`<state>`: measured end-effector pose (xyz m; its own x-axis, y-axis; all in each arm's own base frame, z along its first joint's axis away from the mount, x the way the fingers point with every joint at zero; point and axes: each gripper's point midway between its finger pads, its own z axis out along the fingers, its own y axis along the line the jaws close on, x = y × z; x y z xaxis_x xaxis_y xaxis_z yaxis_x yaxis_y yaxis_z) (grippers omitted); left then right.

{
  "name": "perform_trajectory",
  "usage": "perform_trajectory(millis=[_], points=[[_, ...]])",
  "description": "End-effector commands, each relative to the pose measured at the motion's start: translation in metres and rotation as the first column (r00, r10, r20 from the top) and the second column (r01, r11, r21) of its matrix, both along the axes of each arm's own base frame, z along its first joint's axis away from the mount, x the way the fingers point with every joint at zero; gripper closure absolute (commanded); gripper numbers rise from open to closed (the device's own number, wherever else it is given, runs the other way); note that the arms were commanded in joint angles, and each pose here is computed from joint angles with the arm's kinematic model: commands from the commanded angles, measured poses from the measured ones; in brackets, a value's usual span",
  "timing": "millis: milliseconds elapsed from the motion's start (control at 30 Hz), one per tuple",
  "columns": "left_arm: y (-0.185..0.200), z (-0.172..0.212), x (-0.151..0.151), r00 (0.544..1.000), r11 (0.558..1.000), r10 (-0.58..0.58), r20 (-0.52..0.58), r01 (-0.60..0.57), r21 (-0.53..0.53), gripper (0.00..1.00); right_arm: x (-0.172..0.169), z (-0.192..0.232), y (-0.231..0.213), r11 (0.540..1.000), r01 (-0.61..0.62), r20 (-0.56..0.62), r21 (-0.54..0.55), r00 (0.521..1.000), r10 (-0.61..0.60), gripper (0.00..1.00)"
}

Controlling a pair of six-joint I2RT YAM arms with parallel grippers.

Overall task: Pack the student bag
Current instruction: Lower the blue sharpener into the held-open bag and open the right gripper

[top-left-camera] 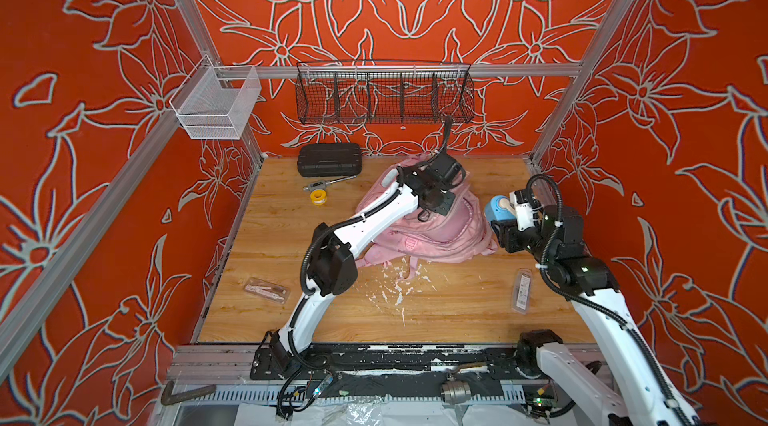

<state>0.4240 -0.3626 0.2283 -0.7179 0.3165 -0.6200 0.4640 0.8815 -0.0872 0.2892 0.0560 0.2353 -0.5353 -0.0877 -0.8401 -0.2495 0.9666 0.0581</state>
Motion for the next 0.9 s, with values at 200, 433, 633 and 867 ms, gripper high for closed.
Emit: perform_trajectory(millis=[200, 433, 633, 867], points=[[0.012, 0.084, 0.008, 0.997, 0.954, 0.046, 0.062, -0.026, -0.299, 1.0, 0.042, -0.029, 0.053, 0.931, -0.02, -0.141, 0.366, 0.987, 0.077, 0.76], [0.003, 0.074, 0.006, 1.0, 0.947, 0.019, 0.02, -0.012, -0.321, 1.0, 0.08, -0.063, 0.075, 0.91, 0.062, -0.28, 0.411, 0.958, 0.062, 0.77], [-0.001, 0.067, 0.003, 1.0, 0.941, 0.003, 0.0, -0.003, -0.338, 1.0, 0.099, -0.111, 0.069, 0.909, 0.199, -0.425, 0.367, 0.905, -0.027, 0.8], [-0.018, 0.058, -0.003, 0.999, 0.928, -0.042, -0.02, 0.032, -0.372, 1.0, 0.115, -0.141, 0.091, 0.87, 0.239, -0.498, 0.432, 0.867, 0.009, 0.81]])
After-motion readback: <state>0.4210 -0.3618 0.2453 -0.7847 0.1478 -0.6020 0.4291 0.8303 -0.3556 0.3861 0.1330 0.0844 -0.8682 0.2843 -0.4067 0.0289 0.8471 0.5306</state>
